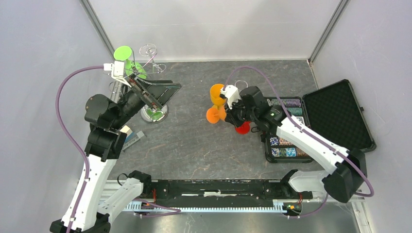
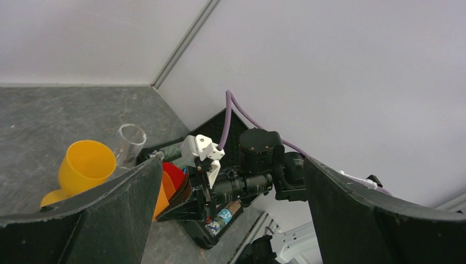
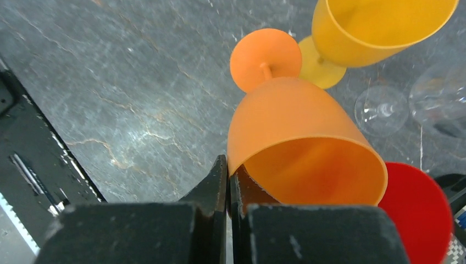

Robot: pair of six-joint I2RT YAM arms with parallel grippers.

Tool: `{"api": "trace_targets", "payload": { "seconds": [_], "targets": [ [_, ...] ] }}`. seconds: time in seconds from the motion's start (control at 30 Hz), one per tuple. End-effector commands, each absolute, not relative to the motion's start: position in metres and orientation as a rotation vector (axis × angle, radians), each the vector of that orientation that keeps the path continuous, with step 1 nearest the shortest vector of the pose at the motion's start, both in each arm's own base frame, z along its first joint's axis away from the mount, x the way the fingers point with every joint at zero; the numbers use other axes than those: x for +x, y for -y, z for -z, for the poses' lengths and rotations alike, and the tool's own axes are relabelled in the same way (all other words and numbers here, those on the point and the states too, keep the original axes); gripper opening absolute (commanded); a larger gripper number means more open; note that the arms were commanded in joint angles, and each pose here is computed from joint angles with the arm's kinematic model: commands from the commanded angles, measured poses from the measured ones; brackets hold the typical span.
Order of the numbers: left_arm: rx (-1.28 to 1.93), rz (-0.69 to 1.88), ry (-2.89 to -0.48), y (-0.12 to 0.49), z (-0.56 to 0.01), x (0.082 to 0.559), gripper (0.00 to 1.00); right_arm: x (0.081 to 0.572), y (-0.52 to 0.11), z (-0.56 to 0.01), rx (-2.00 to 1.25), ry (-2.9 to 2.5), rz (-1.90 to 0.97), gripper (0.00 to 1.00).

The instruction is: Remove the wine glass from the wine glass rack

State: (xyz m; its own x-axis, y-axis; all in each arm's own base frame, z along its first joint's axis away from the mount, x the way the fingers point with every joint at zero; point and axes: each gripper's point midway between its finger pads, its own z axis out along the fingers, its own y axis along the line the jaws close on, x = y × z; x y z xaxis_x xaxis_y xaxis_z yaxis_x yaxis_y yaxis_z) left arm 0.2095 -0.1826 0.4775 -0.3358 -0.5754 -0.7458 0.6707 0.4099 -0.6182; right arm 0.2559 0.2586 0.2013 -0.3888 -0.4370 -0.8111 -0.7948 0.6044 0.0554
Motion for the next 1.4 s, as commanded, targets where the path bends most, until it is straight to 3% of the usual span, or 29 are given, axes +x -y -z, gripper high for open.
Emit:
{"api": "trace_targets", "payload": {
  "seconds": [0.0, 0.87, 1.23, 1.3, 1.37],
  "targets": [
    [0.106, 1.142, -1.407, 0.170, -0.484, 0.209, 1.00, 0.269, -0.261, -0.206, -0.996, -2.041, -0.495, 0.00],
    [0.037, 0.893, -1.462, 0.139, -0.470, 0.219, 1.00, 0.261, -0.271, -0.173, -1.252, -2.191, -0.121, 0.00],
    [0.006, 0.856, -1.484, 0.134, -0.463, 0.225, 1.00, 0.255, -0.272, -0.154, -1.335, -2.228, -0.096, 0.01],
    [0.002, 0.852, -1.486, 0.133, -0.462, 0.225, 1.00, 0.256, -0.273, -0.153, -1.343, -2.228, -0.089, 0.06],
    [-0.002, 0.846, -1.487, 0.132, -0.462, 0.225, 1.00, 0.258, -0.273, -0.155, -1.335, -2.222, -0.071, 0.17]
  ]
}}
